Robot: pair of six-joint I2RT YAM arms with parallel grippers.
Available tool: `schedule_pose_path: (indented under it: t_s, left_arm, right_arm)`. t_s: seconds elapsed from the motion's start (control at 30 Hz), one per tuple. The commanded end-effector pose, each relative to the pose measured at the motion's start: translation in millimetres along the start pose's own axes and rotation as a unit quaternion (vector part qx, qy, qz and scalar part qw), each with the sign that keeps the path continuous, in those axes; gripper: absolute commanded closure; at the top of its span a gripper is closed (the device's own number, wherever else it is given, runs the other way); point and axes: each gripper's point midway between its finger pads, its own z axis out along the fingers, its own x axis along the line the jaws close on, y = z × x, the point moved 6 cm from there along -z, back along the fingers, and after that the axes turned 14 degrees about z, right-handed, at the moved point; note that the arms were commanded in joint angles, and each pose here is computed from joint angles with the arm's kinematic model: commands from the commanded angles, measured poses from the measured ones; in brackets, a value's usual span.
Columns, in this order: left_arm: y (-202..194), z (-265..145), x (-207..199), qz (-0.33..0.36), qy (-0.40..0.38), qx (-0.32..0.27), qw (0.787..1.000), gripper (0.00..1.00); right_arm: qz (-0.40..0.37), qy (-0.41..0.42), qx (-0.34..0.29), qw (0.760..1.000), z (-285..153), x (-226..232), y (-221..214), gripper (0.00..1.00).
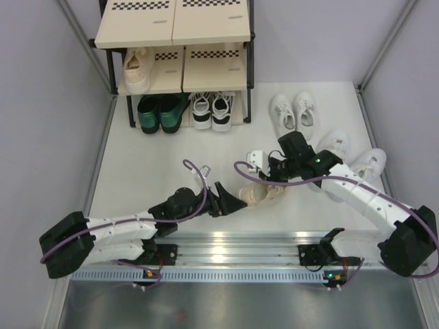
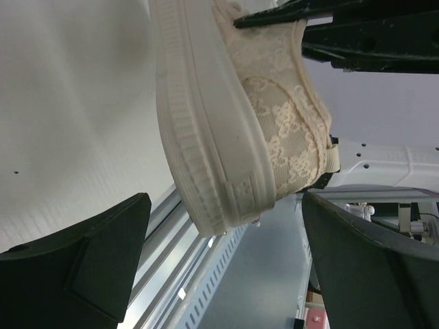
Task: Place and organize the shoes onto the shoe shelf
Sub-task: Pick up the shoe at the center of the board.
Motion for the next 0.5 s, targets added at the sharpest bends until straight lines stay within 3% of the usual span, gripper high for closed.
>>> schedule_pose_path:
  t_s: [0.0,0.3,0.4,0.43,0.47]
  left_arm:
    - [27.3,2.6,-27.7,0.024,-0.047,-0.061,0.997,0.03]
    - [27.5,13.6,-29.7,0.005,-0.051,-0.054,0.997,0.05]
    - [26.7,17.4,-28.1,0.000,-0.055,-0.058,0.997,0.23]
    - [26.5,18.5,-27.6,-0.002,-0.056,-0.060,0.997,0.33]
    - [26.9,18.1,-26.4,-0.002,-0.056,-0.065,0.996,0.50]
  right_arm:
    - [-0.036,0.014,-0.052,0.998,-6.9,3.6,35.1,1.00]
    - [-0.051,0.038,-0.050,0.997,2.7,13.3,43.9,1.00]
    - [-0.053,0.045,-0.049,0.996,5.4,15.7,46.6,1.00]
    - [-0.055,0.048,-0.050,0.996,6.0,16.6,47.5,1.00]
    - [-0.054,0.050,-0.050,0.996,6.6,17.2,47.6,1.00]
